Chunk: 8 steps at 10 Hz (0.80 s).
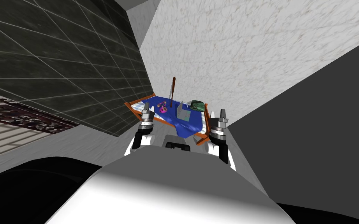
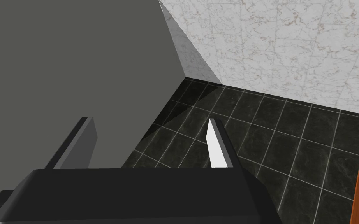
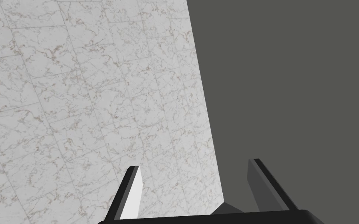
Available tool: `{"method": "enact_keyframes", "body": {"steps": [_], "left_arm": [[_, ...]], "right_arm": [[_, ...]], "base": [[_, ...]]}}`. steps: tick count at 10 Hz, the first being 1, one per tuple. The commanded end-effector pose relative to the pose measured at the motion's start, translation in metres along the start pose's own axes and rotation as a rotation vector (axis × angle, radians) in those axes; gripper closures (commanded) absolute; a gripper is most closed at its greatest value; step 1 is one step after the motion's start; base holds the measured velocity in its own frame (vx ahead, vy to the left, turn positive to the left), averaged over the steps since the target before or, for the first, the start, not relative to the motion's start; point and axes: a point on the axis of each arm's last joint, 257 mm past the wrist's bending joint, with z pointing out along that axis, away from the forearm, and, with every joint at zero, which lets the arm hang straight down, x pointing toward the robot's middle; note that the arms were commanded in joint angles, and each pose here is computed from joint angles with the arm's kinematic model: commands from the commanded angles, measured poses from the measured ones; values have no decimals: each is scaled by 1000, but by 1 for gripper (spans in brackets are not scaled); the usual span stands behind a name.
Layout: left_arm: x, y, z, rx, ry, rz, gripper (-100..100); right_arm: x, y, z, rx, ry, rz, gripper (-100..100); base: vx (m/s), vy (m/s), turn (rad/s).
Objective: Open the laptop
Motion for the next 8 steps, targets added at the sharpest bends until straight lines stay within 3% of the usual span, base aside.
{"method": "enact_keyframes", "body": {"steps": [1,3,4,8], "left_arm": [[0,0,0,0,0,0,0],[0,0,0,0,0,0,0],[0,0,0,0,0,0,0],[0,0,0,-1,0,0,0]], "right_arm": [[0,0,0,0,0,0,0],[0,0,0,0,0,0,0],[3,-9,-1,23,34,-52,-100],[7,-35,-3,86,115,-217,-100]], "base": [[0,0,0],[0,0,0],[8,49,-17],[29,109,-30]]}}
